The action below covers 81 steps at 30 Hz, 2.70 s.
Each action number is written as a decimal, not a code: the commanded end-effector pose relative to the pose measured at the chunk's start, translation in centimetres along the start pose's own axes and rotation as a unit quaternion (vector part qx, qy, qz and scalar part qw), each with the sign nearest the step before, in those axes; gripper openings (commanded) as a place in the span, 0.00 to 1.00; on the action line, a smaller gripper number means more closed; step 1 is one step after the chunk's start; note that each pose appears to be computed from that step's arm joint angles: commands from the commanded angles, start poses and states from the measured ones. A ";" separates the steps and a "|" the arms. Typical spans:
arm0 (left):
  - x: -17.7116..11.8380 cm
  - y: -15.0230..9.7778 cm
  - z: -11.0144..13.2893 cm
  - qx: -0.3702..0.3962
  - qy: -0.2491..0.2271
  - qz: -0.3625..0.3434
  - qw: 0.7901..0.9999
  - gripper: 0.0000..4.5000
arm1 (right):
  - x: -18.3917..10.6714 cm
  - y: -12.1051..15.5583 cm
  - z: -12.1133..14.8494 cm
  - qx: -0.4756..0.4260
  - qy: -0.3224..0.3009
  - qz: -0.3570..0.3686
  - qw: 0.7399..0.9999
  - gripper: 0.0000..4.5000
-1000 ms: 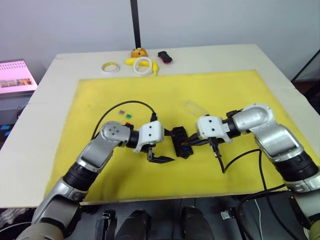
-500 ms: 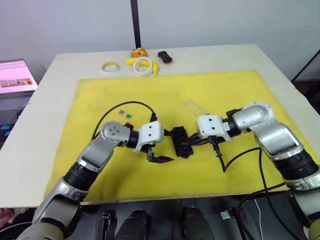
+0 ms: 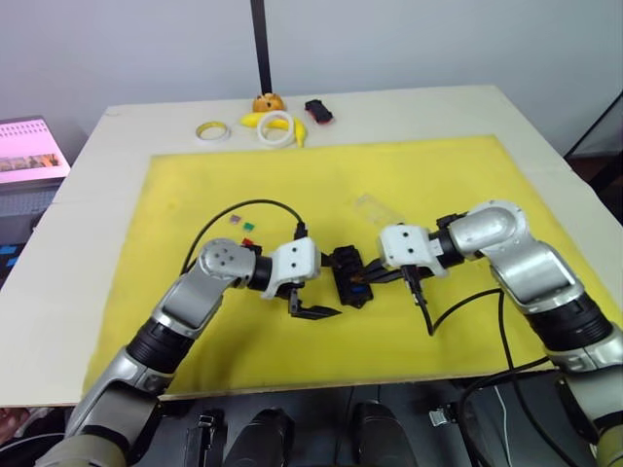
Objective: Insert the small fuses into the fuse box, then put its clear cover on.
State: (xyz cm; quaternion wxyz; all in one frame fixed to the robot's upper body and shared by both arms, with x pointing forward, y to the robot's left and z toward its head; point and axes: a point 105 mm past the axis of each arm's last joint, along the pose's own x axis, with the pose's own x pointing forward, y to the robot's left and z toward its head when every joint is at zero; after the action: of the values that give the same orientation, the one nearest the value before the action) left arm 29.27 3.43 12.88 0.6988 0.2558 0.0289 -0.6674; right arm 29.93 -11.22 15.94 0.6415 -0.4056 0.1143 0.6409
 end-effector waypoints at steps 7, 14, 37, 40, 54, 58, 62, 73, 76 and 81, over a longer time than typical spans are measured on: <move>0.3 0.5 1.2 0.023 -0.010 0.007 1.000 0.99 | 0.0 0.3 0.2 -0.009 0.011 0.018 1.000 0.00; 0.4 0.6 1.3 0.024 -0.012 0.009 1.000 0.99 | 0.4 0.2 -0.3 0.001 0.038 0.025 0.999 0.00; 0.4 0.8 1.4 0.022 -0.015 0.015 1.000 0.99 | 0.3 0.0 0.3 0.005 0.049 0.024 0.999 0.00; 0.3 0.8 1.3 0.021 -0.014 0.016 1.000 1.00 | -0.1 0.0 0.9 0.009 0.037 0.021 0.999 0.07; -0.2 0.6 1.3 0.016 -0.021 0.004 1.000 1.00 | -3.7 -0.8 2.7 0.068 -0.070 -0.047 0.994 0.52; -0.1 0.7 1.6 0.017 -0.030 0.002 0.999 1.00 | -3.2 -0.5 1.7 0.105 -0.111 -0.080 0.985 0.43; 0.0 0.8 1.7 0.016 -0.038 0.005 0.999 1.00 | -2.9 0.6 1.2 0.153 -0.159 -0.094 0.971 0.12; 0.2 0.8 1.7 0.020 -0.037 0.001 0.999 1.00 | -1.3 0.8 -0.7 0.205 -0.152 -0.130 0.958 0.01; 0.2 0.7 1.7 0.020 -0.037 0.001 0.999 1.00 | -0.7 1.3 -1.1 0.211 -0.144 -0.123 0.959 0.01; 0.2 0.8 1.6 0.020 -0.034 0.002 0.999 1.00 | -0.4 1.7 -1.2 0.214 -0.140 -0.113 0.960 0.01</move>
State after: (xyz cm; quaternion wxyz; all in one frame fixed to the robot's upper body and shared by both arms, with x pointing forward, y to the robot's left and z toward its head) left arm 29.52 2.73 13.45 0.6967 0.2387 0.0115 -0.6763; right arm 29.01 -12.73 14.50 0.7949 -0.1698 0.1169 0.5707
